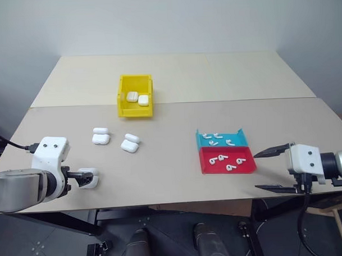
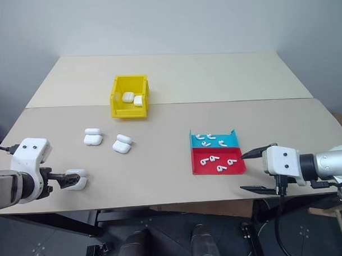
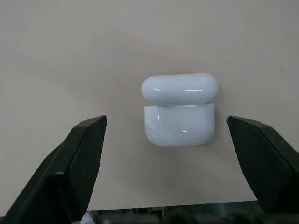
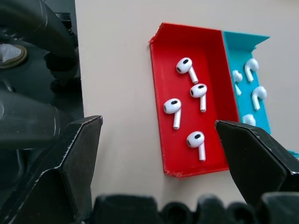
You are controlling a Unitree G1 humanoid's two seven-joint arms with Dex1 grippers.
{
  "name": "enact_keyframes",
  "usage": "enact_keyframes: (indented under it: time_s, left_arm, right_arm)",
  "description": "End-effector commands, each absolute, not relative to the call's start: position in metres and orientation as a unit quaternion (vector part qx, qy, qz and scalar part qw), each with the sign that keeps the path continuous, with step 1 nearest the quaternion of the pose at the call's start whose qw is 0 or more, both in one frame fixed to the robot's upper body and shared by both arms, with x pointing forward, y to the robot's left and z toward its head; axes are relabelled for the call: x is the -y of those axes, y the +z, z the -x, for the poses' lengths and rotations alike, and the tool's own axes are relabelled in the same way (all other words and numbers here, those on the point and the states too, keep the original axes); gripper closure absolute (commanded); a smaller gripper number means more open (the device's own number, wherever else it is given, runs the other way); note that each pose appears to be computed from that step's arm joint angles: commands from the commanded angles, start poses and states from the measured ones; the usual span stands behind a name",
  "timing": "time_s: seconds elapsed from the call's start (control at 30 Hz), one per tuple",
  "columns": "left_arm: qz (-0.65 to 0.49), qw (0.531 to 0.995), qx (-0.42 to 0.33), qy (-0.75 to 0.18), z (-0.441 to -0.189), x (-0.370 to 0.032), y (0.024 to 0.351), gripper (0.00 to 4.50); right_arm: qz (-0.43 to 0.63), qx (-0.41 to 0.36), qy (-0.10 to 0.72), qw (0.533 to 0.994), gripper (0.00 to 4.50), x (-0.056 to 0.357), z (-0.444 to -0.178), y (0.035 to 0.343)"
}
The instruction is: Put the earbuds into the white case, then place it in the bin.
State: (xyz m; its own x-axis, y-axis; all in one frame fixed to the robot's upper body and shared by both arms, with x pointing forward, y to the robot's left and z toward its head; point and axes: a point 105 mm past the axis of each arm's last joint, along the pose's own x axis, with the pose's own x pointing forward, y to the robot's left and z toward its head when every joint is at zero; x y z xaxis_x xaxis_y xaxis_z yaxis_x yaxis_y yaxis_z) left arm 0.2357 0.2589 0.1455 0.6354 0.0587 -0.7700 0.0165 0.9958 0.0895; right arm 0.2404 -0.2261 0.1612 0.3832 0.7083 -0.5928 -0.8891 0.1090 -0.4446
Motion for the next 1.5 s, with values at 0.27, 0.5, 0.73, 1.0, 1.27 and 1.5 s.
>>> enact_keyframes:
  time_s: [0.27,0.5,0.73,1.0,1.27,1.5]
  left_arm:
    - [-0.019,0.894,-0.447,0.014,-0.249,-0.252,0.129,0.02]
    - [-0.023,0.888,-0.460,0.010,-0.252,-0.247,0.122,0.02]
    - [-0.019,0.885,-0.465,0.015,-0.252,-0.245,0.116,0.02]
    - [-0.015,0.883,-0.470,0.021,-0.253,-0.244,0.112,0.02]
    - [-0.045,0.884,-0.466,0.021,-0.253,-0.246,0.120,1.70]
    - [-0.125,0.897,-0.423,0.029,-0.255,-0.252,0.157,1.71]
  right_arm:
    - [0.396,-0.089,0.529,0.745,0.00,0.222,-0.237,0.181]
    - [0.395,-0.092,0.523,0.750,0.00,0.222,-0.234,0.180]
    - [0.395,-0.090,0.521,0.752,0.00,0.221,-0.234,0.180]
    - [0.396,-0.088,0.518,0.753,0.00,0.221,-0.236,0.180]
    - [0.398,-0.085,0.516,0.754,0.00,0.220,-0.238,0.179]
    - [0.401,-0.084,0.511,0.755,0.00,0.223,-0.242,0.181]
